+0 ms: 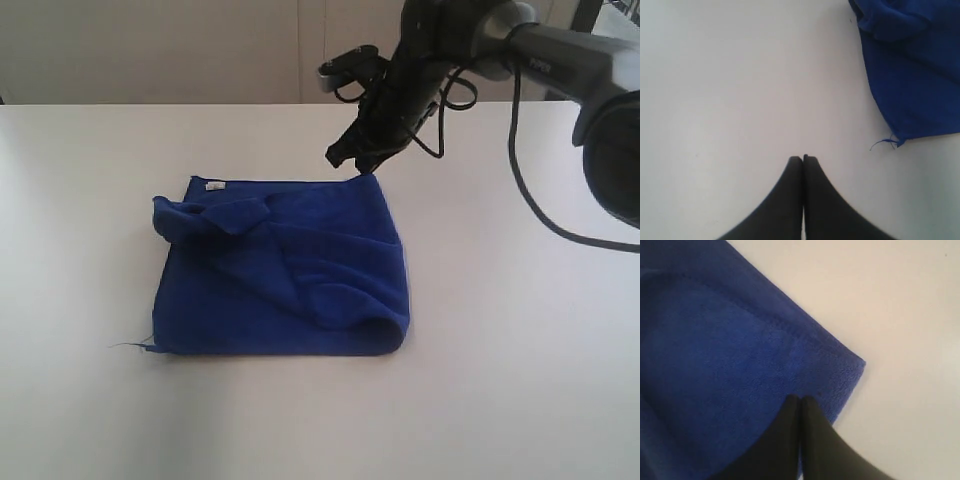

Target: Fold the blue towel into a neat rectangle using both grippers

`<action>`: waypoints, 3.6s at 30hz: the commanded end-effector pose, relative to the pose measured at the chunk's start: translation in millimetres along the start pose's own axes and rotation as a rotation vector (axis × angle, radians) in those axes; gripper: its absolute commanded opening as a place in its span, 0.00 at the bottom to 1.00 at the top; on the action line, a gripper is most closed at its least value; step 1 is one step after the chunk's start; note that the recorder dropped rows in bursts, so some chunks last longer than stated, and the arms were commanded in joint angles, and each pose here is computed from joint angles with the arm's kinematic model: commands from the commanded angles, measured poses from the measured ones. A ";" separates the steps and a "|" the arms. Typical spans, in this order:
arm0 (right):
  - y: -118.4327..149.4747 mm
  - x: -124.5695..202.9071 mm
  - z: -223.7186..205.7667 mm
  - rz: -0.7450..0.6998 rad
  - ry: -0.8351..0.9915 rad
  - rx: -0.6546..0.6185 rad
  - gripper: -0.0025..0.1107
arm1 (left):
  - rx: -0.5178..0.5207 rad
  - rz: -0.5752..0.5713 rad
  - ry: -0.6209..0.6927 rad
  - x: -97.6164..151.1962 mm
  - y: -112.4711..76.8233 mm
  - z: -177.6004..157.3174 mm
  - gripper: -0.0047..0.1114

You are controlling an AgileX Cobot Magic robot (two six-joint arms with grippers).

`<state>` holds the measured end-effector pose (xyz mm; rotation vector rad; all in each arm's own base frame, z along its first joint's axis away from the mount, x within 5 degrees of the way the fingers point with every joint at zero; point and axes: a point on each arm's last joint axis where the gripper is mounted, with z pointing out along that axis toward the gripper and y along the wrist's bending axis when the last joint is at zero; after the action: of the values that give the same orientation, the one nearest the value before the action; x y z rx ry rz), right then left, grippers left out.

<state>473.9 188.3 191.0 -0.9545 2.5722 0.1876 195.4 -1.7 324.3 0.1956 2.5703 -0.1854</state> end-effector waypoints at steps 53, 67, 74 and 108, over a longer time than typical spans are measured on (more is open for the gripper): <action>-51.7 67.8 33.3 0.396 0.370 0.059 0.02 | 0.286 0.071 0.138 -24.9 -71.7 191.0 0.04; -32.5 55.3 -19.3 0.356 0.222 0.091 0.02 | 0.361 0.274 0.095 -54.2 -100.6 188.2 0.04; -38.6 63.6 16.4 0.287 0.252 0.110 0.02 | 0.368 0.249 0.197 -40.9 -99.1 218.9 0.04; 40.2 121.0 -15.4 0.374 0.357 -0.013 0.02 | 0.281 0.283 -0.079 -85.1 -97.8 190.5 0.04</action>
<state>363.0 135.4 143.8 -0.5178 3.1259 0.1265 356.0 -135.7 209.4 0.5945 2.3760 -0.3806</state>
